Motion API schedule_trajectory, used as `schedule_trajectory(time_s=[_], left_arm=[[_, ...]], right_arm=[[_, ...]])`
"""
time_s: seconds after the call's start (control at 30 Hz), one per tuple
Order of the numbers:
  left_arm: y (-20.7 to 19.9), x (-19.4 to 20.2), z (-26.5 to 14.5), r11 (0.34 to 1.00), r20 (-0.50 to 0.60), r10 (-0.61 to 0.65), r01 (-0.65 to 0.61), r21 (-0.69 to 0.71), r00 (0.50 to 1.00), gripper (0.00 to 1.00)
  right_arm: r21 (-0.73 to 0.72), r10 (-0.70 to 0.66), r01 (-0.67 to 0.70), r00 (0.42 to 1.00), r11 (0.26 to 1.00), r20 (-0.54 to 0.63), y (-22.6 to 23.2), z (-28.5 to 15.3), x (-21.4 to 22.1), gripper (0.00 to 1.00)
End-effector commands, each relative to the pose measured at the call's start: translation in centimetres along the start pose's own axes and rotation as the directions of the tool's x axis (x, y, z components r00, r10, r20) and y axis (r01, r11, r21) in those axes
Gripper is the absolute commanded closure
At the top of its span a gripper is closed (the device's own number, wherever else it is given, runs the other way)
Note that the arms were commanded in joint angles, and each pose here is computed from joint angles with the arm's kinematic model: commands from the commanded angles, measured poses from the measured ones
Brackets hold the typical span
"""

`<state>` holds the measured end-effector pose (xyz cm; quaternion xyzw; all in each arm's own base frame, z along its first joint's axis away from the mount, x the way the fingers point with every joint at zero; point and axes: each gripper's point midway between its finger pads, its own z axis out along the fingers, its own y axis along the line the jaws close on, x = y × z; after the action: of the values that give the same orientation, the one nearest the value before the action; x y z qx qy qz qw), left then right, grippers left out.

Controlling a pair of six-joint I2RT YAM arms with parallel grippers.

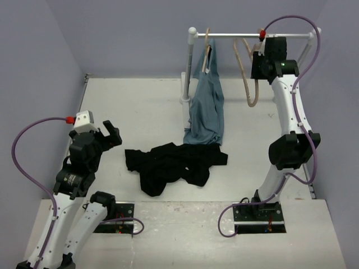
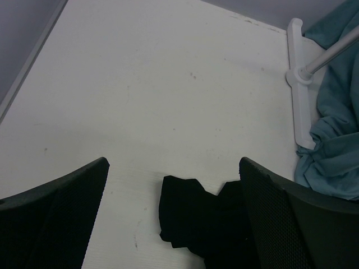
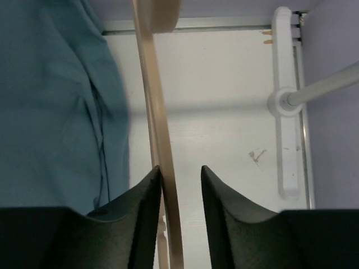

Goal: Place the t-shirt on the hanger
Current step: Pick up the hanger from the clothesline.

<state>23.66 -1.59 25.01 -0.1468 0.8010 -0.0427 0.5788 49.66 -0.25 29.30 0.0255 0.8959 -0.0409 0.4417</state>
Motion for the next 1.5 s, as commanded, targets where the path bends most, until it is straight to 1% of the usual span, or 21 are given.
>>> schedule_trajectory(time_s=[0.0, 0.1, 0.3, 0.33, 0.43, 0.63, 0.87, 1.03, 1.07, 1.13, 1.2, 1.27, 1.33, 1.37, 1.47], left_arm=[[-0.5, -0.3, 0.2, 0.999, 0.015, 0.024, -0.024, 0.026, 1.0, 0.0], [-0.5, -0.3, 0.2, 0.999, 0.015, 0.024, -0.024, 0.026, 1.0, 0.0], [-0.5, -0.3, 0.3, 0.999, 0.013, 0.026, -0.026, 0.025, 1.0, 0.0], [-0.5, -0.3, 0.3, 0.999, 0.014, 0.026, -0.026, 0.025, 1.0, 0.0], [-0.5, -0.3, 0.3, 0.999, 0.011, 0.027, -0.027, 0.025, 1.0, 0.0], [-0.5, -0.2, 0.4, 0.999, 0.009, 0.028, -0.028, 0.022, 1.0, 0.0], [-0.5, 0.1, 0.7, 0.999, -0.006, 0.032, -0.032, 0.017, 0.999, 0.0], [-0.4, 0.2, 0.8, 0.999, -0.012, 0.035, -0.034, 0.013, 0.999, 0.0], [-0.5, 0.2, 0.8, 0.999, -0.011, 0.034, -0.034, 0.013, 0.999, 0.0], [-0.5, 0.4, 1.1, 0.999, -0.024, 0.039, -0.039, 0.008, 0.999, 0.0], [-0.7, 0.6, 1.4, 0.999, -0.047, 0.04, -0.039, 0.009, 0.998, 0.0], [-1.3, 1.5, 1.4, 1.0, -0.108, 0.021, -0.018, 0.024, 0.994, 0.0], [-2.7, 1.8, 1.2, 0.996, -0.159, -0.001, 0.015, 0.083, 0.987, 0.0], [-3.1, 2.2, 1.2, 0.995, -0.186, -0.018, 0.036, 0.093, 0.982, 0.0], [-3.2, 4.3, 1.3, 0.994, -0.263, -0.057, 0.079, 0.073, 0.963, 0.0]], right_arm=[[-0.103, 0.041, -0.037, 0.998, 0.994, 0.036, 0.9, -1.5, -0.6, 0.72], [-0.122, 0.054, -0.049, 0.998, 0.991, 0.035, 1.2, -1.2, -0.1, 0.76], [-0.163, 0.071, -0.07, 0.997, 0.984, 0.0, 2.0, -0.5, 1.0, 0.9], [-0.168, 0.074, -0.073, 0.997, 0.983, -0.002, 2.1, -0.6, 1.1, 0.93], [-0.179, 0.092, -0.09, 0.996, 0.98, 0.003, 2.3, -1.0, 1.0, 1.0], [-0.162, 0.113, -0.105, 0.993, 0.981, 0.046, 1.9, -2.3, 0.0, 1.0], [-0.162, 0.118, -0.098, 0.986, 0.982, 0.118, 1.5, -4.8, -1.8, 1.0], [-0.141, 0.15, -0.135, 0.983, 0.981, 0.102, 1.0, -6.3, -1.0, 1.0], [-0.128, 0.153, -0.143, 0.985, 0.981, 0.073, 0.8, -6.2, 0.2, 1.0], [-0.12, 0.168, -0.157, 0.982, 0.98, 0.086, 0.5, -8.1, 1.0, 1.0], [-0.117, 0.173, -0.166, 0.984, 0.979, 0.053, 0.5, -9.2, 3.5, 1.0], [-0.134, 0.169, -0.168, 0.986, 0.977, -0.002, 0.9, -10.0, 6.7, 1.0], [-0.166, 0.16, -0.163, 0.987, 0.973, -0.03, 1.8, -11.9, 9.4, 1.0], [-0.175, 0.151, -0.155, 0.988, 0.972, -0.033, 2.1, -12.9, 10.6, 1.0], [-0.201, 0.162, -0.15, 0.986, 0.968, 0.044, 2.8, -16.9, 12.8, 1.0]])
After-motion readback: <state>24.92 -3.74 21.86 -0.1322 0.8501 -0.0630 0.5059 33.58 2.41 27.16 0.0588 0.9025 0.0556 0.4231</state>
